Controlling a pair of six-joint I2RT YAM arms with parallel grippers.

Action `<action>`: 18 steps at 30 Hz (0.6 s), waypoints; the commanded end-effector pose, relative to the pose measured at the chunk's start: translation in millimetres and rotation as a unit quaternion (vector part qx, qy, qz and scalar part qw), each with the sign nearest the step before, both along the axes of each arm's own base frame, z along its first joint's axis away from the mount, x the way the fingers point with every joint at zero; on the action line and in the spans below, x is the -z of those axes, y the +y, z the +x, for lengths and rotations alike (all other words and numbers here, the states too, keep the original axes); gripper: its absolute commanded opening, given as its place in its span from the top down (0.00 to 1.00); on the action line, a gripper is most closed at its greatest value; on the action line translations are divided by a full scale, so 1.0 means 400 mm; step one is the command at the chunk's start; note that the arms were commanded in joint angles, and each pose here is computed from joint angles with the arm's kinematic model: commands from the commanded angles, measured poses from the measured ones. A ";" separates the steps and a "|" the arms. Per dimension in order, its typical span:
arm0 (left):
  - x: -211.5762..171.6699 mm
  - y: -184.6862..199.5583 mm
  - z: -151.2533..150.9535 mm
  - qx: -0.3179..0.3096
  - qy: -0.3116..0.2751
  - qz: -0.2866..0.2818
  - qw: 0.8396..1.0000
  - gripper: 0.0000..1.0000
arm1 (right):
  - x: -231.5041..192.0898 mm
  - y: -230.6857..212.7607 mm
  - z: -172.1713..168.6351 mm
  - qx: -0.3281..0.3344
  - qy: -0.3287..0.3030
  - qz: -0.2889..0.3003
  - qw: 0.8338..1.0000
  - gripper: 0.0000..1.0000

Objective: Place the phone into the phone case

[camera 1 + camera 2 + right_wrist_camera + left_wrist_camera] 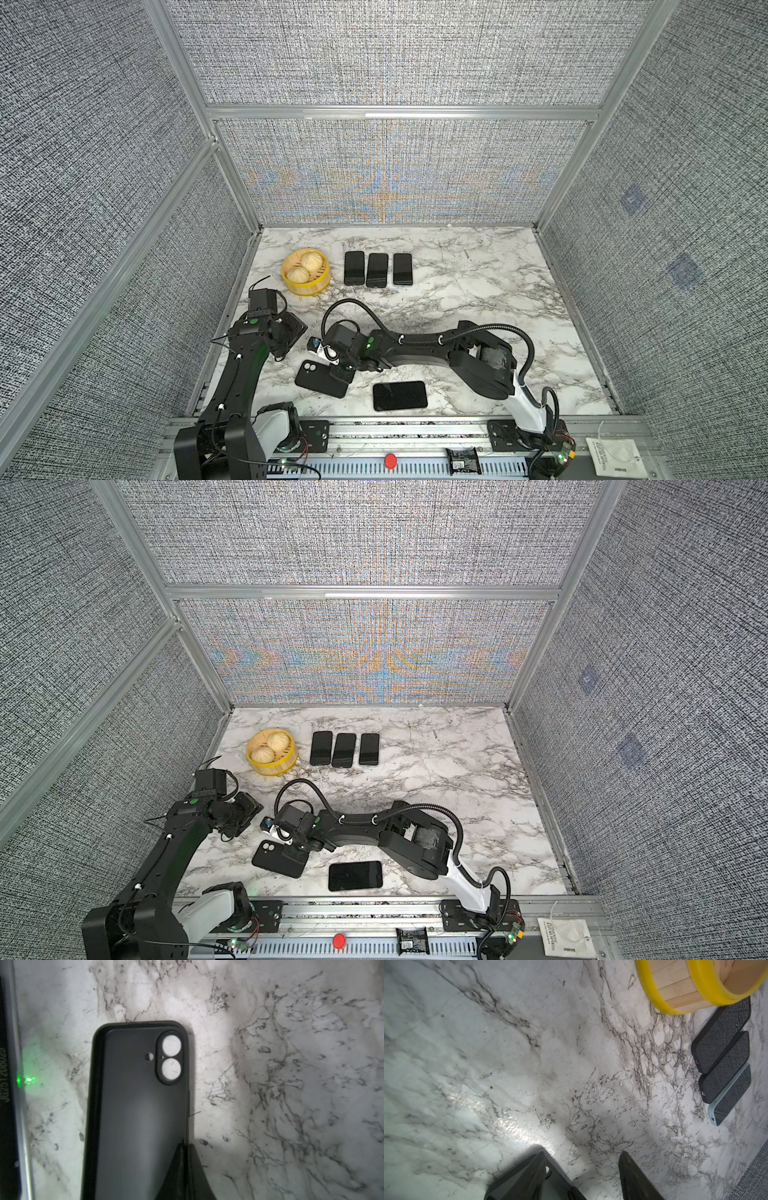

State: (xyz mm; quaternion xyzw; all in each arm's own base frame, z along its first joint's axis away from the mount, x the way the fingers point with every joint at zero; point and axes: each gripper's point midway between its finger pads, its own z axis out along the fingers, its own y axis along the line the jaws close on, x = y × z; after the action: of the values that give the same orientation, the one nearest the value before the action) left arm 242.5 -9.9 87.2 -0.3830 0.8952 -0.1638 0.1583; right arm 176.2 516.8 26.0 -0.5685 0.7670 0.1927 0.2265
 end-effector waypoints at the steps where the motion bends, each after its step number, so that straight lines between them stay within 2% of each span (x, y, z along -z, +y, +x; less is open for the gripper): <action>1: -0.004 0.001 0.005 0.005 -0.006 0.003 1.000 0.42 | 0.005 -0.042 0.033 0.044 -0.007 -0.026 0.999 0.96; 4: -0.005 0.000 0.005 0.006 -0.006 0.003 1.000 0.42 | -0.012 -0.078 0.079 0.088 -0.014 -0.027 0.996 1.00; 8: -0.002 -0.003 0.005 0.008 -0.006 0.000 1.000 0.42 | -0.045 -0.152 0.157 0.170 -0.009 -0.014 0.985 1.00; 13: -0.001 -0.031 0.015 0.029 -0.003 -0.031 0.999 0.42 | -0.056 -0.266 0.253 0.285 0.026 0.006 0.958 1.00; 18: 0.022 -0.080 0.037 0.050 -0.011 -0.086 0.995 0.43 | -0.034 -0.340 0.306 0.366 0.049 0.008 0.929 1.00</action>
State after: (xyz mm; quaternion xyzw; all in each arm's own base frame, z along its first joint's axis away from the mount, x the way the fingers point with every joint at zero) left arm 248.8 -28.2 75.0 -0.3671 0.8979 -0.2092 0.1233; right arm 290.2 387.8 39.0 -0.2945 0.9151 0.1253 0.2452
